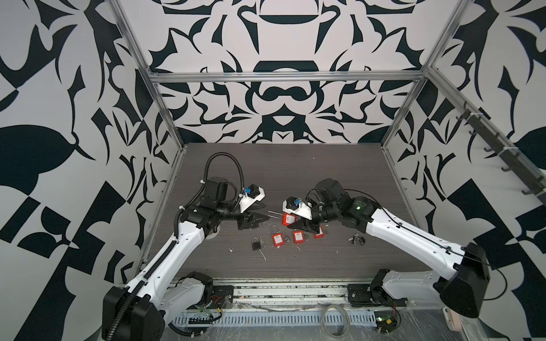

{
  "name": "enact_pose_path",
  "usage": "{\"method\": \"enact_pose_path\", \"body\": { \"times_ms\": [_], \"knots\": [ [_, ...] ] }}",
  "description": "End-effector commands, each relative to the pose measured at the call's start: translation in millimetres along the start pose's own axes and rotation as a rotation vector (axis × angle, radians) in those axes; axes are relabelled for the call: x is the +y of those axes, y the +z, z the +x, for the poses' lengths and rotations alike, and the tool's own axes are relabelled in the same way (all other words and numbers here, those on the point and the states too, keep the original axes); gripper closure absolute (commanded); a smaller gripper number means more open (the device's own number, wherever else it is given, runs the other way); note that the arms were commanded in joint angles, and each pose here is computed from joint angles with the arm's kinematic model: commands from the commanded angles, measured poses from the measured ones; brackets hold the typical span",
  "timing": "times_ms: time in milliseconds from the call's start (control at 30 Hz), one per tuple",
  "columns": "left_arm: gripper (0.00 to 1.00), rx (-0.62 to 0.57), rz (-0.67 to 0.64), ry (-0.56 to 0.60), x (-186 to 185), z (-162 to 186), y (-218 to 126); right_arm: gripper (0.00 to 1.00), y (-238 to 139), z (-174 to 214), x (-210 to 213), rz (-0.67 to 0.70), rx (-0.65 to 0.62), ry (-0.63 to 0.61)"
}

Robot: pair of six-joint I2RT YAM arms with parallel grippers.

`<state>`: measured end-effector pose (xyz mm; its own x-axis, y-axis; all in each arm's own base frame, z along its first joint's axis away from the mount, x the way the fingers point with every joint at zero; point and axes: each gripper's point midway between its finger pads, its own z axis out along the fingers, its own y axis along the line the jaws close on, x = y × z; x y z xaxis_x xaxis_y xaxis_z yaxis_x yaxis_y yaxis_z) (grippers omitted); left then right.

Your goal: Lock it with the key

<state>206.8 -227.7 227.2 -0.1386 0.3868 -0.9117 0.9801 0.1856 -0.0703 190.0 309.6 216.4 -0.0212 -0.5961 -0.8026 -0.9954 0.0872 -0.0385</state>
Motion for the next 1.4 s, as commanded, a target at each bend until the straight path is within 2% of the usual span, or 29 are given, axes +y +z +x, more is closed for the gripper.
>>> {"method": "enact_pose_path", "body": {
  "times_ms": [0, 333, 533, 700, 800, 867, 900, 1033, 1167, 1367],
  "knots": [
    [0.53, 0.020, 0.014, 0.044, -8.4, 6.7, 2.2, 0.73, -8.0, -14.0, 9.0, -0.031, -0.052, -0.012],
    [0.83, 0.034, 0.109, 0.087, -26.9, 6.9, 0.7, 0.73, -10.1, -16.9, 11.8, -0.056, -0.036, -0.030],
    [0.93, -0.002, 0.199, 0.057, -34.8, -1.8, 2.7, 0.73, -11.3, -20.2, 14.3, -0.074, -0.042, -0.031],
    [0.94, -0.023, 0.233, 0.043, -40.5, -5.9, 2.3, 0.72, -13.1, -20.9, 14.7, -0.072, -0.042, -0.038],
    [1.00, -0.029, 0.252, 0.040, -44.9, -7.0, 3.1, 0.66, -13.8, -21.3, 13.9, -0.067, -0.040, -0.046],
    [1.00, -0.039, 0.265, 0.038, -48.1, -8.9, 2.2, 0.53, -15.1, -21.9, 13.1, -0.064, -0.029, -0.037],
    [1.00, -0.048, 0.273, 0.038, -50.3, -10.9, 1.1, 0.40, -17.7, -22.0, 13.3, -0.066, -0.013, -0.032],
    [1.00, -0.069, 0.261, 0.041, -52.8, -14.9, -2.3, 0.23, -33.8, -21.1, 25.0, -0.109, 0.055, -0.006],
    [1.00, -0.103, 0.260, 0.047, -53.7, -20.5, -3.4, 0.23, -40.1, -11.5, 28.7, -0.109, 0.112, 0.002],
    [1.00, -0.112, 0.263, 0.060, -58.3, -21.4, -3.3, 0.33, -32.9, 2.4, 24.6, -0.099, 0.156, 0.000]
  ]
}}
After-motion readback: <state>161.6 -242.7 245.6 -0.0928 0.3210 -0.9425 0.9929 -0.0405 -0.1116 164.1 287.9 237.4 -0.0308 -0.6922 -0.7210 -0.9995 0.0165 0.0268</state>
